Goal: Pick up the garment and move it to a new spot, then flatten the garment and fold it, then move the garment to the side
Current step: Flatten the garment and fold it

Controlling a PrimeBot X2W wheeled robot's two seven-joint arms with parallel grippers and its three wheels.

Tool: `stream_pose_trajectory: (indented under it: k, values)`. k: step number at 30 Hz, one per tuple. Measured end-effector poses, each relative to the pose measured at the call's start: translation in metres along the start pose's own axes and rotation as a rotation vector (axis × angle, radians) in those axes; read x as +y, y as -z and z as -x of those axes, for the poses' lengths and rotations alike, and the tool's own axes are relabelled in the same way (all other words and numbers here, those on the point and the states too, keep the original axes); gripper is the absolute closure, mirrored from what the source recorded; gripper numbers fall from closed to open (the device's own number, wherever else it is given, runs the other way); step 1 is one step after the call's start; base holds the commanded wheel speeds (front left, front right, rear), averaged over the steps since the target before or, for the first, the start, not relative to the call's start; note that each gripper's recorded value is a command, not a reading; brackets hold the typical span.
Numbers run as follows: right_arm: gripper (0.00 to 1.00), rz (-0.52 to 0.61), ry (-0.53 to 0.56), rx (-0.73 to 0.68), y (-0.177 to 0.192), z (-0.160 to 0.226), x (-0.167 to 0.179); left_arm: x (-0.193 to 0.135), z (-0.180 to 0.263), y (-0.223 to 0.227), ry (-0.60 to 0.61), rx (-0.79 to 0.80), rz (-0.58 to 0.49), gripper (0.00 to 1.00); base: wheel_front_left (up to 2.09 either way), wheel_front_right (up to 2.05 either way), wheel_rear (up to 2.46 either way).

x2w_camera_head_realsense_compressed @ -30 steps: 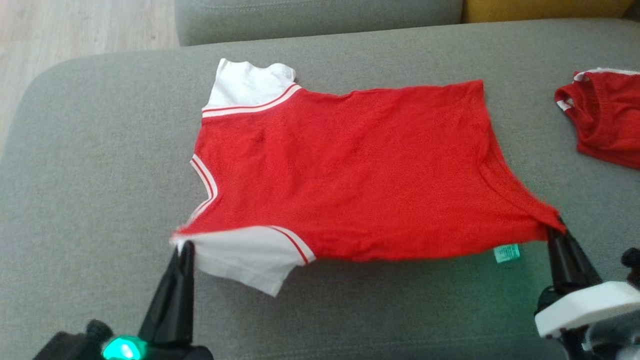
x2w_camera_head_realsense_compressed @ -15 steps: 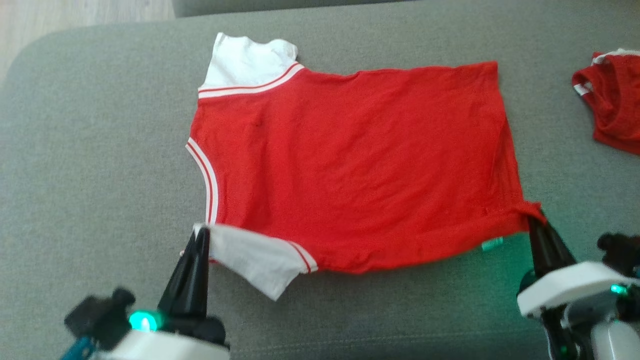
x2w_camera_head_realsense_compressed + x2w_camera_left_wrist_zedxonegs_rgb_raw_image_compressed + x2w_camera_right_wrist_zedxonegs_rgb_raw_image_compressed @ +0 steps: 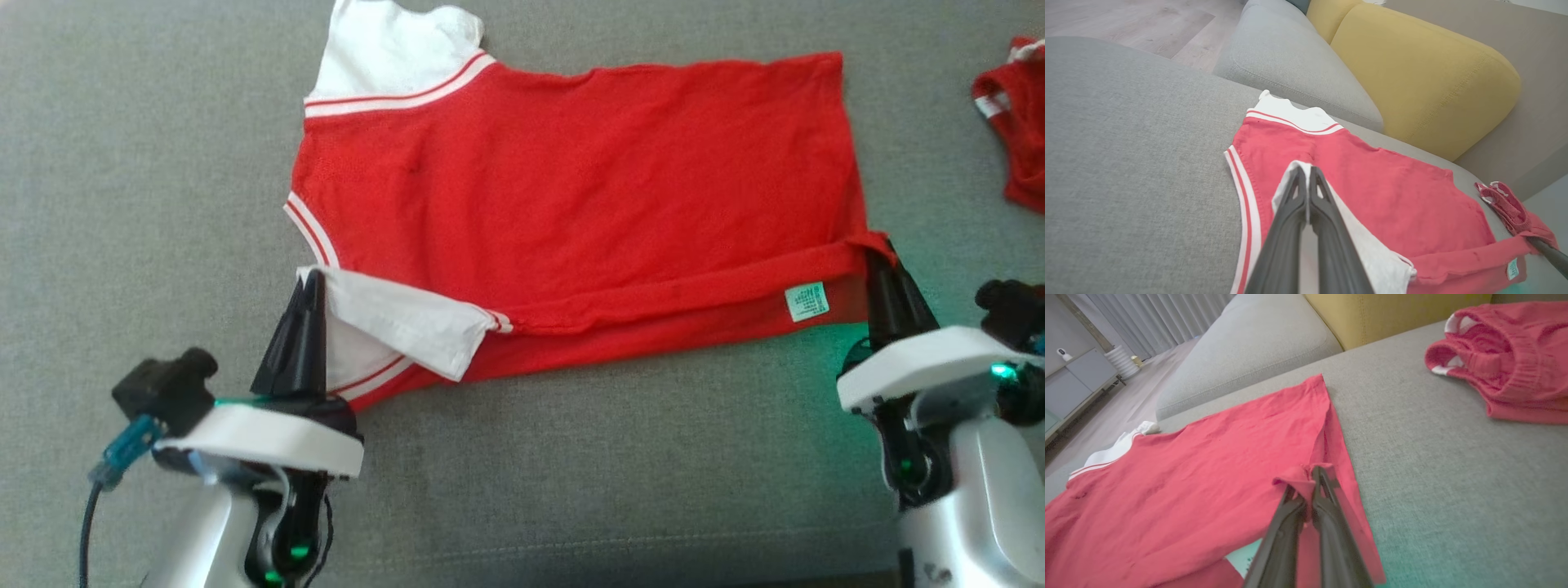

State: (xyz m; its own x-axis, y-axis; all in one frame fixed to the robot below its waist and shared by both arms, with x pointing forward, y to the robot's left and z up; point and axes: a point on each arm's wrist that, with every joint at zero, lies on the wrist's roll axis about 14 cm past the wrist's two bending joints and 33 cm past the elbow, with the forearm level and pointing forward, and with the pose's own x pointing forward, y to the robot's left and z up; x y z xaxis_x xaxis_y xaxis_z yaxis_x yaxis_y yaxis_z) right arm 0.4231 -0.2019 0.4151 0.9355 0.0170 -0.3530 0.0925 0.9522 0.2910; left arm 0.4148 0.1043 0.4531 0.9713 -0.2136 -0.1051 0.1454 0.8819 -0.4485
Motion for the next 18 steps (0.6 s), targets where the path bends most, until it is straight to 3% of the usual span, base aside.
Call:
stream_pose_trajectory:
  k: [14,15,16,17,18]
  values:
    - [1.00,0.007,0.020,0.047,0.017,-0.023,-0.005,0.005,-0.043,-0.006,0.035,-0.034,-0.043,1.00,0.00,0.00,0.00]
    - [0.96,0.008,0.020,0.048,0.016,-0.024,-0.005,0.005,-0.046,-0.004,0.036,-0.026,-0.051,1.00,0.00,0.00,0.00]
    - [0.68,0.010,0.020,0.048,0.016,-0.026,-0.005,0.006,-0.048,0.000,0.037,-0.015,-0.054,1.00,0.00,0.00,0.00]
    - [0.29,0.015,0.020,0.046,0.015,-0.027,-0.005,0.006,-0.049,0.003,0.037,-0.003,-0.055,1.00,0.00,0.00,0.00]
    - [0.00,0.018,0.020,0.039,0.013,-0.028,-0.005,0.007,-0.051,0.007,0.033,0.007,-0.055,0.62,0.00,0.00,0.00]
